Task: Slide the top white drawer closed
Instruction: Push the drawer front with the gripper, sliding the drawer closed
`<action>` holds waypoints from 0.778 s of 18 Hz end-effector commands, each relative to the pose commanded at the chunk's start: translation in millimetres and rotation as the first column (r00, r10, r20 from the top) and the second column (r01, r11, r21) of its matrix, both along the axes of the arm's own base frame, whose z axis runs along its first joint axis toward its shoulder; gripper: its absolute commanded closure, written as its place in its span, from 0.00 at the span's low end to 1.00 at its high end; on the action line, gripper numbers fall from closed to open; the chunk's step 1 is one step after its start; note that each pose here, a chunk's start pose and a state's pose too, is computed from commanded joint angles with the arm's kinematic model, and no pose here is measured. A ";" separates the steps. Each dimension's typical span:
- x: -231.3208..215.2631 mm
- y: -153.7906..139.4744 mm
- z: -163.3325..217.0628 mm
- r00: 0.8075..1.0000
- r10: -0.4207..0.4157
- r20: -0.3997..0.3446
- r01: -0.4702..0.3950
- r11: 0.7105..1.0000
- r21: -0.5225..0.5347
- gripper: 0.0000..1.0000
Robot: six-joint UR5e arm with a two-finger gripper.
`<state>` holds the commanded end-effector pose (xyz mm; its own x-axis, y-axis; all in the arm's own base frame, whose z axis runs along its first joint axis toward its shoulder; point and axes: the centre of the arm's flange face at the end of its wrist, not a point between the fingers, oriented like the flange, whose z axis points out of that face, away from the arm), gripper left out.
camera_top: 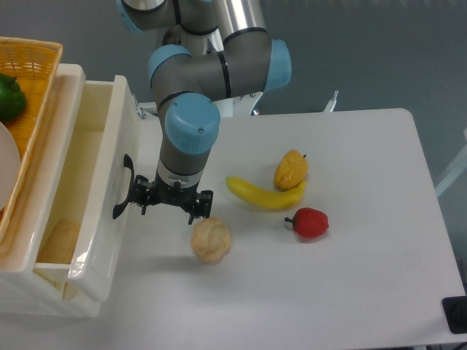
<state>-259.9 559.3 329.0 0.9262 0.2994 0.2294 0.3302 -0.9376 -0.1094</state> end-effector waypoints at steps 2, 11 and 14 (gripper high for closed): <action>4.6 3.0 1.6 1.000 -0.009 -0.003 0.009 1.000 0.004 0.00; 24.2 11.7 1.8 1.000 -0.012 -0.001 0.012 1.000 -0.002 0.00; 31.0 14.9 -0.1 1.000 -0.024 -0.007 0.024 1.000 -0.009 0.00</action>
